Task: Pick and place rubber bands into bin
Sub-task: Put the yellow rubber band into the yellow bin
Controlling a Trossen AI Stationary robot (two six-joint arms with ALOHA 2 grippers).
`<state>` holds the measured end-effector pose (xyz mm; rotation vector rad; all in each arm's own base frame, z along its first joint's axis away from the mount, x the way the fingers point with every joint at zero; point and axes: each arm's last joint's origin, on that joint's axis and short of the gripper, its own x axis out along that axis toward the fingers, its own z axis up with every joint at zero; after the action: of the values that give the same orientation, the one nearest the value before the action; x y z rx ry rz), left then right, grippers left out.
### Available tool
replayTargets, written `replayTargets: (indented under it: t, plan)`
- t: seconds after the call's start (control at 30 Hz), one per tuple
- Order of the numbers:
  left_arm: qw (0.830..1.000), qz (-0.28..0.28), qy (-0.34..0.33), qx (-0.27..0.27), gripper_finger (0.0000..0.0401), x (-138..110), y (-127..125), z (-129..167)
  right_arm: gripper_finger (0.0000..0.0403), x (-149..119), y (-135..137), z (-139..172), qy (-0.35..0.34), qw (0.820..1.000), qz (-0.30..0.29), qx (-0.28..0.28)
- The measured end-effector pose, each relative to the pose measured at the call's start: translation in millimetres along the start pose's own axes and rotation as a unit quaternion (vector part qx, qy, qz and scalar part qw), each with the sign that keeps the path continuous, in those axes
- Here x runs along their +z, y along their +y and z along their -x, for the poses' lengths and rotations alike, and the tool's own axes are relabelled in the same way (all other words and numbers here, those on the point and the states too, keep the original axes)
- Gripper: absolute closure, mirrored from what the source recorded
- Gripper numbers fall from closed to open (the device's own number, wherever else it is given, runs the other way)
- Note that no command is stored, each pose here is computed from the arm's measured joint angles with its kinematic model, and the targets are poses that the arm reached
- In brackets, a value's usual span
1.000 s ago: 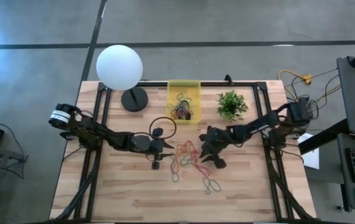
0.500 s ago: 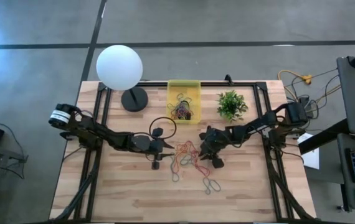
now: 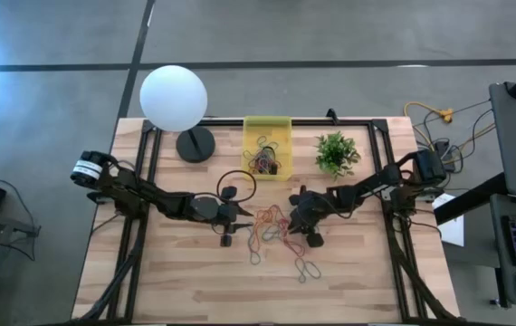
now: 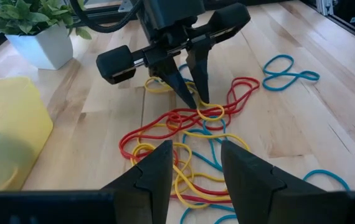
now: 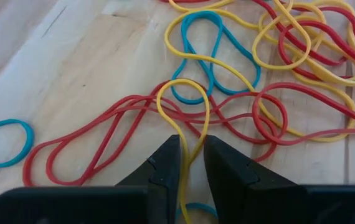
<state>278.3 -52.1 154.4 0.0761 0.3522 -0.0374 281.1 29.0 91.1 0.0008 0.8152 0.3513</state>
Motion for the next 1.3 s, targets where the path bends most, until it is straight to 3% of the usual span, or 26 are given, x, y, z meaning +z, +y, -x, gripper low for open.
replayTargets:
  t: [0.2,0.5,0.83,1.07,1.3]
  plan:
    - [1.000,0.002,0.000,0.000,0.0280,0,0,0,0.0390,0,4,0,0.004,1.000,0.020,-0.008]
    - [1.000,0.002,0.000,0.000,0.0280,0,0,0,0.0395,4,7,8,0.003,1.000,0.026,-0.009]
    - [1.000,0.002,0.000,0.000,0.0280,0,0,0,0.0395,32,15,52,-0.063,0.995,0.070,-0.032]
    - [1.000,0.002,-0.001,0.000,0.0280,0,0,0,0.0395,49,13,88,-0.112,0.975,0.132,-0.136]
    - [1.000,0.002,-0.001,0.000,0.0280,0,0,0,0.0395,59,-8,118,-0.161,0.950,0.152,-0.219]
